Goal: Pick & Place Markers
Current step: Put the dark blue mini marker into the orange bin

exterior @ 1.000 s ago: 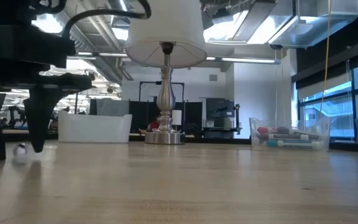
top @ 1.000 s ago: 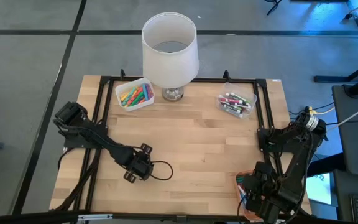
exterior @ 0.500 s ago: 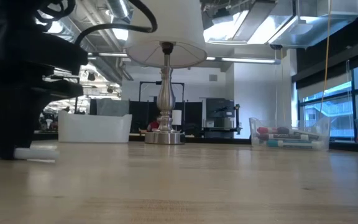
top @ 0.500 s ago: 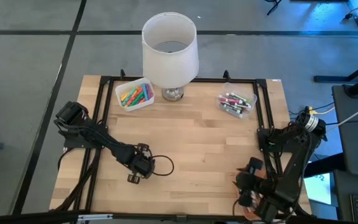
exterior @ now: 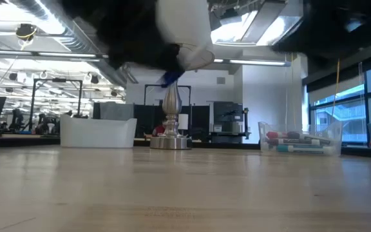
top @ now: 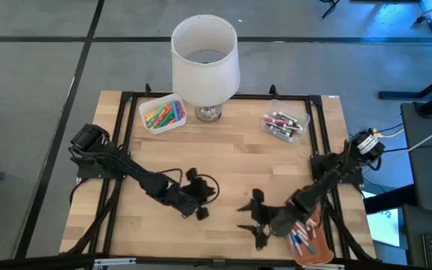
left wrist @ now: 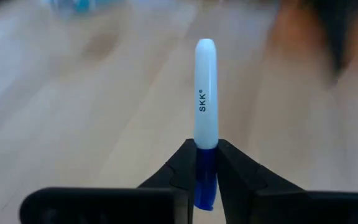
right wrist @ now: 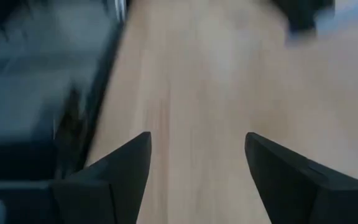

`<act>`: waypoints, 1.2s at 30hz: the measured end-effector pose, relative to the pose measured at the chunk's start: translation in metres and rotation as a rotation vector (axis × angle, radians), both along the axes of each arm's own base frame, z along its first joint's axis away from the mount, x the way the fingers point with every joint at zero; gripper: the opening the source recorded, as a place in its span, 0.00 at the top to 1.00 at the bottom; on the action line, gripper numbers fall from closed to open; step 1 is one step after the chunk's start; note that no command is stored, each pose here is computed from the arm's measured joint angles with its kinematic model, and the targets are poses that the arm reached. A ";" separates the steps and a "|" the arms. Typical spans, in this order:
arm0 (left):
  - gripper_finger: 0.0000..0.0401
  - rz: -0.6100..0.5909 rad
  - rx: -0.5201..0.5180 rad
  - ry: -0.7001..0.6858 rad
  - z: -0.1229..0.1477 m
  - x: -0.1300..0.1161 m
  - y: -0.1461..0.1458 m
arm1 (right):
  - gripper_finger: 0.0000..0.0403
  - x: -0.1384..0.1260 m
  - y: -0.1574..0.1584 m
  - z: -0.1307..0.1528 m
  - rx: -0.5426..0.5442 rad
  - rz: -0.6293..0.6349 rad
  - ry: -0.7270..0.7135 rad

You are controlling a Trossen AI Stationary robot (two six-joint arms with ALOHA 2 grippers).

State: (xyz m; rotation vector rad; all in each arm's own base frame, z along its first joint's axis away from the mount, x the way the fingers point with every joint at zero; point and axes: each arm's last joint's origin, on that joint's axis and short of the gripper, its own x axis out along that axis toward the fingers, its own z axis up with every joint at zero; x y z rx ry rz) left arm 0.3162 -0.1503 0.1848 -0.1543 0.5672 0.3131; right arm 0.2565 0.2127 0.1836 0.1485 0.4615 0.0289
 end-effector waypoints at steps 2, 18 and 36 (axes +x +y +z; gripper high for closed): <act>0.90 0.028 -0.023 -0.143 0.009 0.009 -0.004 | 0.36 0.007 -0.009 0.003 -0.009 -0.060 -0.129; 0.89 0.069 0.074 -0.354 0.008 0.029 -0.009 | 0.36 0.023 -0.044 0.018 -0.059 -0.404 -0.374; 0.83 -0.039 0.182 -0.358 0.003 0.033 -0.015 | 0.91 0.026 -0.045 0.019 -0.280 -0.288 -0.333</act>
